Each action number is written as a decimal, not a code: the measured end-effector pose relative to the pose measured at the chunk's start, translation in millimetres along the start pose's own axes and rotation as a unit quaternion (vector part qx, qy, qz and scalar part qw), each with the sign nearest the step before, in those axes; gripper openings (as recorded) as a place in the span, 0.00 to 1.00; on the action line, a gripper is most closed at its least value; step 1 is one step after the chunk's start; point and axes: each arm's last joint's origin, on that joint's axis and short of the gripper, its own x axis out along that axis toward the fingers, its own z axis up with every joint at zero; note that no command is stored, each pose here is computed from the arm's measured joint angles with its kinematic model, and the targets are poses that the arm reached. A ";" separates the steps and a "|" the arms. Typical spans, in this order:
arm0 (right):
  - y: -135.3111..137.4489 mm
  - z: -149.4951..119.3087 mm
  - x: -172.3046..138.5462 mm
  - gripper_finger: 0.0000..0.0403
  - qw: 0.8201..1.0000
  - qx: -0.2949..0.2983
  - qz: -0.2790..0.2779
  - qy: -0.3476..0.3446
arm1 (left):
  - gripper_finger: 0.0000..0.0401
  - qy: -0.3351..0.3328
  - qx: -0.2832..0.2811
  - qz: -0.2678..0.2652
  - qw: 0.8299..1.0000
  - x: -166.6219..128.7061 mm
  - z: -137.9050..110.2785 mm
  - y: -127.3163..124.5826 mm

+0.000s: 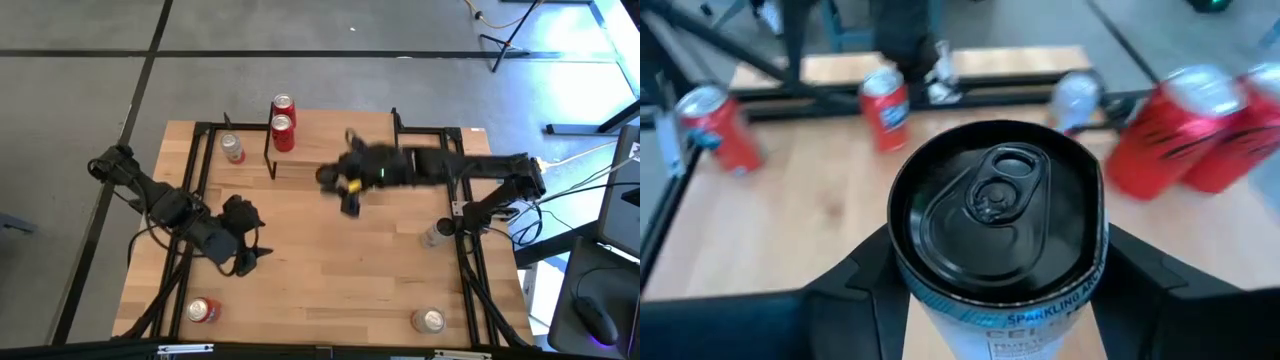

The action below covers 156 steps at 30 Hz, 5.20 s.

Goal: Place canned beverage on shelf
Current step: Put the left white and blue soda can on the shelf, then put the white and blue soda can on the shelf aligned with the other white and blue soda can

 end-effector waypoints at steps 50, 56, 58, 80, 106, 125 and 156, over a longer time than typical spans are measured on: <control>-196.1 -25.1 91.0 0.52 0.988 0.110 -0.091 -0.067 | 0.82 -0.080 0.003 0.004 0.997 -42.6 15.1 141.8; -200.7 -26.2 91.8 0.52 0.985 0.115 -0.106 -0.069 | 0.82 -0.085 -0.020 0.010 0.996 -42.7 15.5 142.2; -200.5 -26.3 92.7 0.52 0.985 0.118 -0.106 -0.070 | 0.82 -0.085 -0.034 0.009 0.996 -42.6 15.5 142.2; -203.6 -30.4 103.0 0.67 0.986 0.111 -0.107 -0.071 | 0.82 -0.114 -0.019 0.045 0.992 -43.4 18.8 143.3; -165.6 -4.1 -11.4 0.86 0.985 0.121 -0.117 -0.038 | 0.82 -0.122 -0.015 0.049 0.991 -43.6 20.1 143.2; -32.1 -69.2 -128.5 0.86 0.912 0.251 -0.091 0.313 | 0.82 -0.059 -0.009 0.038 0.998 -6.7 29.7 132.5; 19.8 -215.1 -118.5 0.86 0.780 0.346 -0.187 0.487 | 0.82 -0.074 -0.104 0.064 0.990 0.6 31.2 127.9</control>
